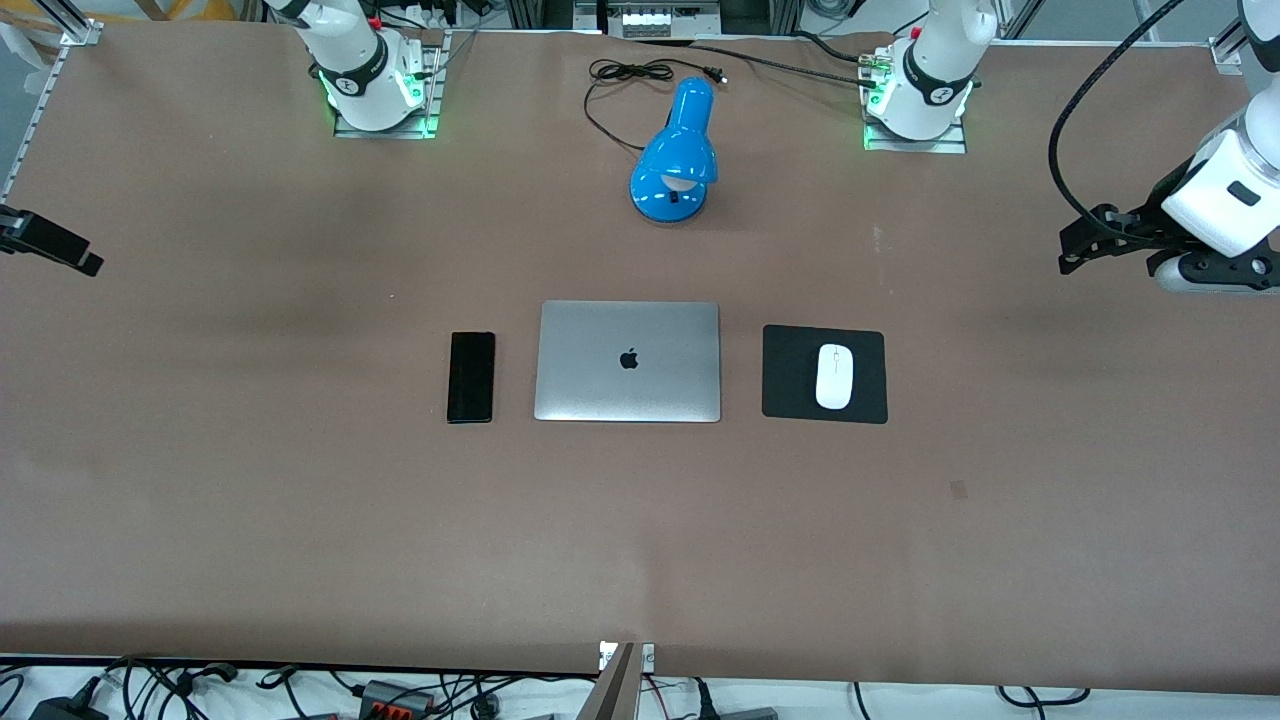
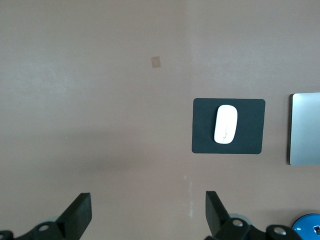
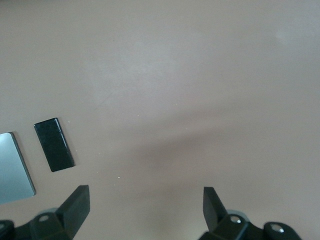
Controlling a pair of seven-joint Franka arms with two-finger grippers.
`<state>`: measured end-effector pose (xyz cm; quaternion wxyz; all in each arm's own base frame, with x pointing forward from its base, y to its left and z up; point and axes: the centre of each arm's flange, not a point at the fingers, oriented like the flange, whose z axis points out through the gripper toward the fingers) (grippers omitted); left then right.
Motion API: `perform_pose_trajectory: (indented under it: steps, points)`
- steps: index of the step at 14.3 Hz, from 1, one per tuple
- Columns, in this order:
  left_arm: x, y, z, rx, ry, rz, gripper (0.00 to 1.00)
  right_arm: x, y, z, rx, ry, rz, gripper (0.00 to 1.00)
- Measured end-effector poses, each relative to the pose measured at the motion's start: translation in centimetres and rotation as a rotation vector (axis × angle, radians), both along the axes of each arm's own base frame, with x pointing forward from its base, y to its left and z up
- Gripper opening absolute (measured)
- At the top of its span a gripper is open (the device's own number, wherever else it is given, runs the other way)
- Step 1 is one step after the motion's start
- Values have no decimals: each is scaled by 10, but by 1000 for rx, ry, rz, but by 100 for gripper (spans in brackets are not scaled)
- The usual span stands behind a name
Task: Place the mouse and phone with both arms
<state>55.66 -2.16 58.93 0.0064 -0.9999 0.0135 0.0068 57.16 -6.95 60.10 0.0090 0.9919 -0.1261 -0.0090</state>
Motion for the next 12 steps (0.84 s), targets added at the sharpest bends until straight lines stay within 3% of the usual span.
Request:
perform_pose_trajectory:
  steps: [5, 12]
  points:
    - [0, -6, 1, 0, -1, -10, 100, 5, -1, -9, 7, 12, 122, 100]
    - [0, -5, 1, 0, -1, -10, 100, 5, -2, -9, 8, 12, 139, 100]
